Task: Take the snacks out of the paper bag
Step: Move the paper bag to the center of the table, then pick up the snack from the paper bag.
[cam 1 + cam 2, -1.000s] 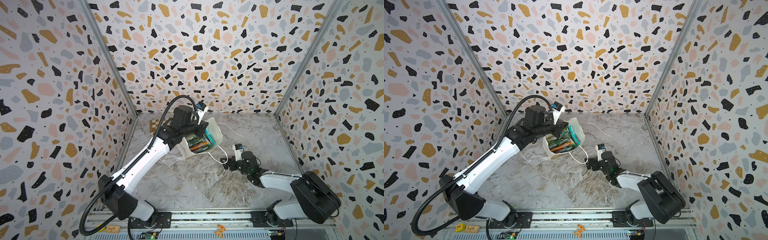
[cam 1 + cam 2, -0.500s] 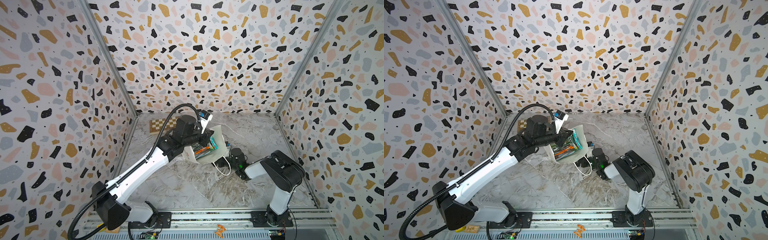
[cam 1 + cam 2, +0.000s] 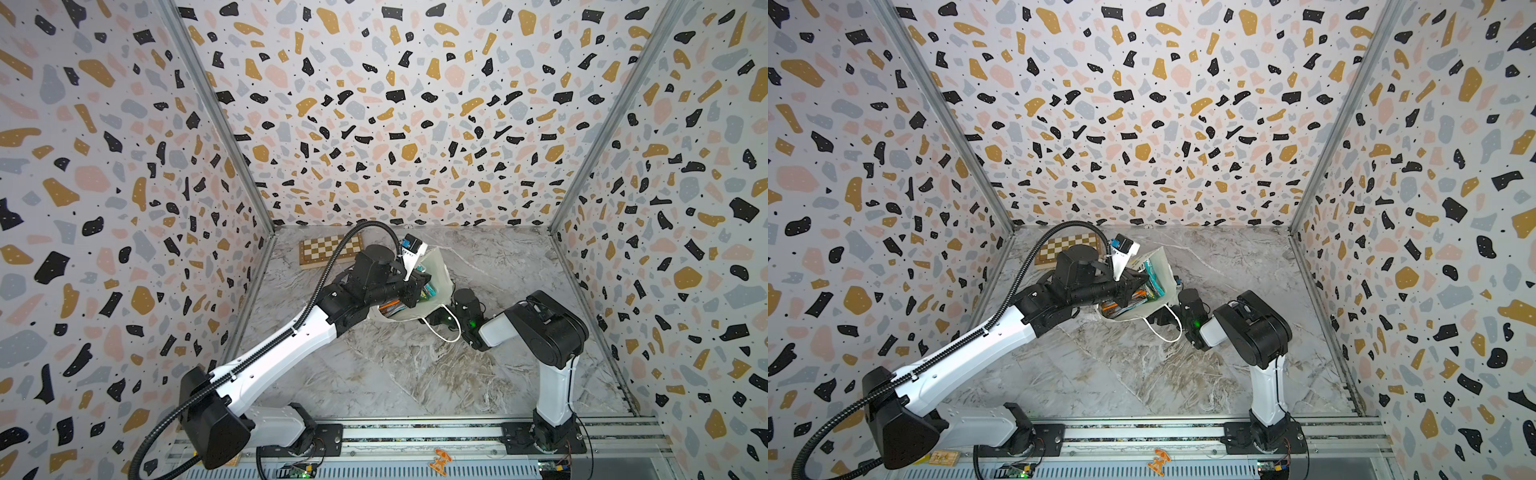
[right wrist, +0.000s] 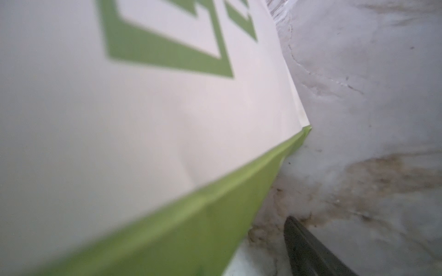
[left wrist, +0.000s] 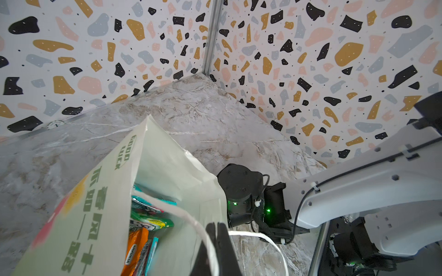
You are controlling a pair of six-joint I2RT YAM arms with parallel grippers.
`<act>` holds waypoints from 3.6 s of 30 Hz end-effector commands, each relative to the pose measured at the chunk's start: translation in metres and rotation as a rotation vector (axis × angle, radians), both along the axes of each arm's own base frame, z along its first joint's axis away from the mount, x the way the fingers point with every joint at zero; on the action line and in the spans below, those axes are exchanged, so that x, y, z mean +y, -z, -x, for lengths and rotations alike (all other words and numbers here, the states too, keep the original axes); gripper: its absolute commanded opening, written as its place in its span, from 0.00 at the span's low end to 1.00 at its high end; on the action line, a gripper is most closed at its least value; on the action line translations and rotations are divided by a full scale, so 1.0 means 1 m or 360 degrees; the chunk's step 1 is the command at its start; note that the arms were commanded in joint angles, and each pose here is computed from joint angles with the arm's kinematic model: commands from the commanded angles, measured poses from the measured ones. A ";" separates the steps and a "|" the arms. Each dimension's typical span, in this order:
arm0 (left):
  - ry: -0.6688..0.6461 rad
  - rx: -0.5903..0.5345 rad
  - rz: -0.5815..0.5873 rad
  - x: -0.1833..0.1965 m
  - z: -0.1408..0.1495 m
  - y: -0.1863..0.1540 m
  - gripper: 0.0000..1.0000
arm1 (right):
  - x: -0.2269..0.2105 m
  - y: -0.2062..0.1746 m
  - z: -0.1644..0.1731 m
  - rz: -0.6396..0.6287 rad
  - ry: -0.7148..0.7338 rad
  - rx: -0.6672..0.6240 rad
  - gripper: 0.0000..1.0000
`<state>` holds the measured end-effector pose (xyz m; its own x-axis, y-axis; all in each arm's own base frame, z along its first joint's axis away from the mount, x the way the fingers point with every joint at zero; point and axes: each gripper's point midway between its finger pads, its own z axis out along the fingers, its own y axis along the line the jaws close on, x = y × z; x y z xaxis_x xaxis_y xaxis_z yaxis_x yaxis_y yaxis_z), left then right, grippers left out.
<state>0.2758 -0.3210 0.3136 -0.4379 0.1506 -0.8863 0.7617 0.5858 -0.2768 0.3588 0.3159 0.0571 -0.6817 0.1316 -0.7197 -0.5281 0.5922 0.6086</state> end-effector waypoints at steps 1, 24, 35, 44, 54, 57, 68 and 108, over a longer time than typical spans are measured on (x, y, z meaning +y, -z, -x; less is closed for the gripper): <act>0.0153 -0.0071 0.0212 -0.016 0.024 -0.036 0.00 | 0.002 -0.014 -0.020 0.0002 0.0006 -0.0101 0.89; 0.0033 -0.0058 0.0235 -0.011 0.021 -0.025 0.00 | -0.226 -0.024 -0.028 0.0976 0.0988 0.0054 0.94; 0.0049 -0.0042 0.0265 -0.015 0.021 -0.028 0.00 | -0.192 -0.164 -0.002 0.0469 0.0616 -0.0478 0.91; 0.0050 -0.0057 0.0267 -0.015 0.021 -0.034 0.00 | -0.101 -0.215 0.067 0.0223 -0.0141 -0.0775 0.85; 0.0048 -0.0092 0.0274 -0.012 0.022 -0.046 0.00 | -0.038 -0.181 0.095 0.0309 -0.0522 -0.0732 0.73; 0.0049 -0.0104 0.0278 -0.010 0.023 -0.050 0.00 | -0.032 -0.164 0.089 0.0371 -0.0540 -0.0671 0.65; 0.0057 -0.0137 0.0260 -0.008 0.025 -0.056 0.00 | -0.023 -0.117 0.064 0.0659 -0.0419 -0.0534 0.52; 0.0074 -0.0144 0.0246 -0.006 0.029 -0.057 0.00 | -0.011 -0.080 0.003 0.0863 -0.0106 -0.0511 0.26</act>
